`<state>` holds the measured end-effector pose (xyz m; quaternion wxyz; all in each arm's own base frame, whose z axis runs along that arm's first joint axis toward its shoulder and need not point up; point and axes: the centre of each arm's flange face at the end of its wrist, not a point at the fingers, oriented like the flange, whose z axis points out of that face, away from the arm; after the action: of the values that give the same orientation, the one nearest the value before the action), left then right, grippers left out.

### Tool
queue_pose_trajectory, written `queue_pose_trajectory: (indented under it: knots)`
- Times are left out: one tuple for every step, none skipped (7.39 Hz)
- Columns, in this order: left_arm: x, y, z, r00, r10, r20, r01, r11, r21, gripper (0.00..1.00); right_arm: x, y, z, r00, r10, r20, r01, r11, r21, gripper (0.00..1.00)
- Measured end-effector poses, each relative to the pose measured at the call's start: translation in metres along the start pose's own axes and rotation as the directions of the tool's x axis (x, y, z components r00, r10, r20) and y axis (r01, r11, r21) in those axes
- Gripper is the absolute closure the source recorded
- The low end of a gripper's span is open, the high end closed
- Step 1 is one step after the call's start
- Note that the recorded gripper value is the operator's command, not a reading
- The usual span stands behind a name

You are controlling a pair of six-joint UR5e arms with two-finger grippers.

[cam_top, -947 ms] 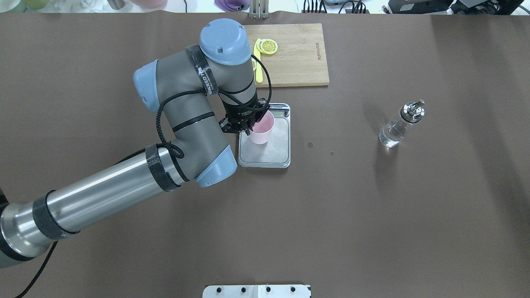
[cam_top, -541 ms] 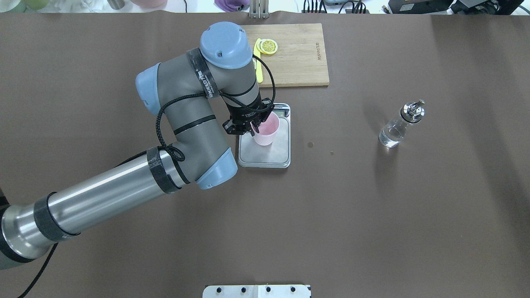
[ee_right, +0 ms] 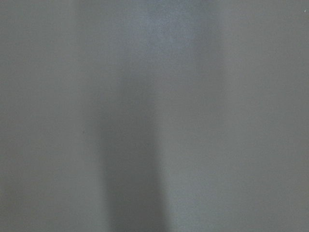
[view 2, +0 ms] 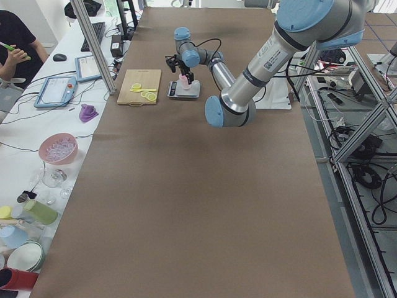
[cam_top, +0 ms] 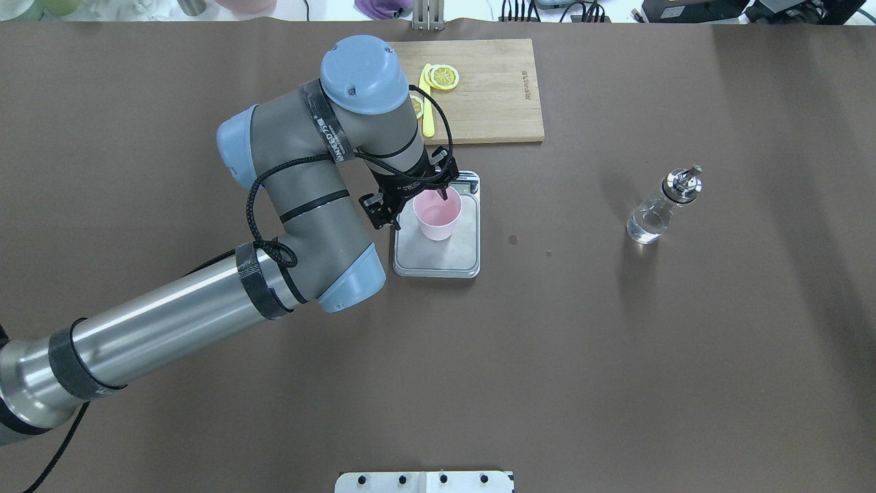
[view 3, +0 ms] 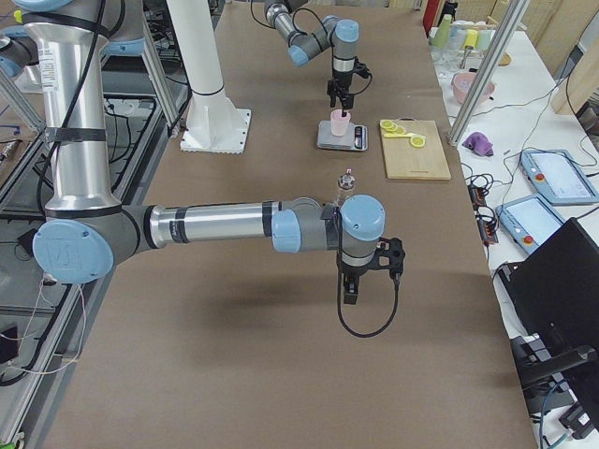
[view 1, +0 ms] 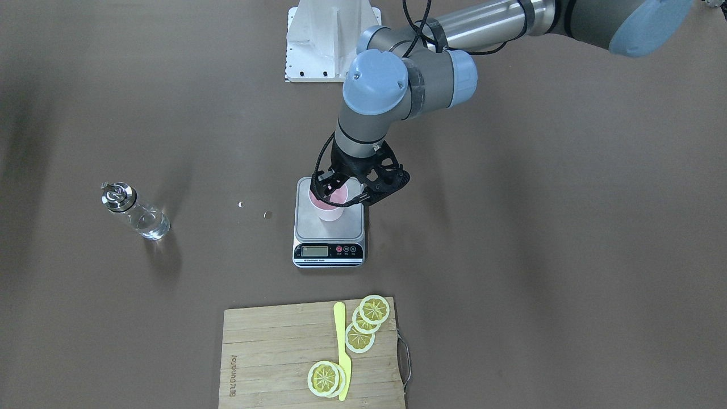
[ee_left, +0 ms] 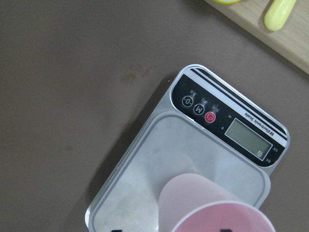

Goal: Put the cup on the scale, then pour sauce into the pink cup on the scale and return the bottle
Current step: 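Open the left gripper and lift it away from the cup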

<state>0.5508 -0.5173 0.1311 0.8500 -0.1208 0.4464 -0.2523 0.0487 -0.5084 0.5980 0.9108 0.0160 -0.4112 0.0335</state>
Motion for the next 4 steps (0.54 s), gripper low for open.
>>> queue_pose_trajectory:
  knots:
    - [-0.010, -0.008, -0.012, 1.000, -0.002, -0.017, 0.002, 1.000, 0.008, 0.02, -0.001, -0.001, -0.001, 1.000, -0.002, 0.000, 0.002, 1.000, 0.001, 0.00]
    - [-0.034, -0.015, -0.027, 0.999, 0.008, -0.039, -0.007, 1.000, 0.014, 0.02, -0.003, -0.001, -0.002, 1.000, -0.007, 0.001, 0.007, 1.000, 0.005, 0.00]
    - [-0.061, -0.022, -0.046, 0.998, 0.025, -0.056, -0.024, 0.999, 0.023, 0.02, -0.010, -0.002, -0.005, 1.000, -0.021, 0.001, 0.021, 1.000, 0.010, 0.00]
    - [-0.080, -0.029, -0.068, 0.998, 0.042, -0.052, -0.040, 0.998, 0.042, 0.02, -0.028, -0.001, -0.006, 0.999, -0.049, 0.003, 0.049, 0.999, 0.014, 0.00]
